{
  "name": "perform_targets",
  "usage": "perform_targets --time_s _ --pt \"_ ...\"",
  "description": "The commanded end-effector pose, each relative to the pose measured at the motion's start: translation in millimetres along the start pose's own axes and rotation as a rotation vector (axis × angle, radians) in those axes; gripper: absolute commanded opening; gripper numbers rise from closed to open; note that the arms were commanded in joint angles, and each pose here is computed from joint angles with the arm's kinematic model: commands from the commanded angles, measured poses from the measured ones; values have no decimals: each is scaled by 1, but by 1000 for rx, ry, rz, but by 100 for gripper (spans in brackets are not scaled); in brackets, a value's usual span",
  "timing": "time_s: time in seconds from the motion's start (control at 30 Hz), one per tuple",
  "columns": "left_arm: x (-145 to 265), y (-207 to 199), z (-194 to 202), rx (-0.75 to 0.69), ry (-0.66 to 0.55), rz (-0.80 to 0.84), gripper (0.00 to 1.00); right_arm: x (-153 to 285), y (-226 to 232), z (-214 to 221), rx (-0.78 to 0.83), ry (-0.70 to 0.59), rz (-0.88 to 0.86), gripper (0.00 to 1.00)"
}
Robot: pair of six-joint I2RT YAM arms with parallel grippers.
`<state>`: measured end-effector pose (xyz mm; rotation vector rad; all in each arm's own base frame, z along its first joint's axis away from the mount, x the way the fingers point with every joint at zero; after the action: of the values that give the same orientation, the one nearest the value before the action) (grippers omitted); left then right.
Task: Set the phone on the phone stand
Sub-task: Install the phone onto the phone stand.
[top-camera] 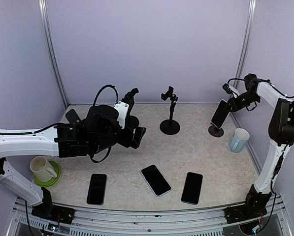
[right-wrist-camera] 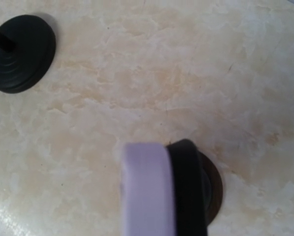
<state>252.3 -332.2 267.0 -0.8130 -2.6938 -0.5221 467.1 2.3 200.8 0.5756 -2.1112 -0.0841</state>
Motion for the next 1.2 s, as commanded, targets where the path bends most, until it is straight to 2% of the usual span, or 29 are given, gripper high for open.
perform_targets --time_s 0.0,0.17,0.6,0.77,0.8,0.83,0.87,0.9,1.17 --pt "-2 2 -6 14 -25 -4 99 1 -5 -10 -5 -32 -16 16" --pt "-3 2 -6 17 -26 -5 99 2 -5 -12 -5 -36 -16 21" --pt "-2 3 -4 23 -26 -6 99 4 -7 -12 -3 -34 6 23" --pt "-2 3 -4 25 -26 -5 99 4 -9 -13 -7 -39 12 27" --pt "-1 3 -5 26 -27 -5 99 4 -10 -13 -11 -39 13 32" --pt "-1 3 -4 26 -27 -5 99 4 -11 -13 -15 -40 11 80" --pt "-2 3 -4 24 -26 -5 99 4 -11 -13 -18 -40 9 98" --pt "-2 3 -3 26 -25 -6 99 4 -12 -13 -21 -41 8 100" --pt "-2 3 -1 28 -22 -4 99 7 -13 -18 -17 -55 20 100"
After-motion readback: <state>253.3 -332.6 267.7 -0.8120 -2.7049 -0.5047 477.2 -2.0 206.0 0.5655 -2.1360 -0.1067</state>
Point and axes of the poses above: each gripper's point midway between its finger pads, its own x axis back along the fingers, its own y axis along the line the jaws close on, z = x × y, the point moved 2 cm from there along x, back along the fingers, and after that the axes turned 14 degrees about -x, right-handed, at the moved point
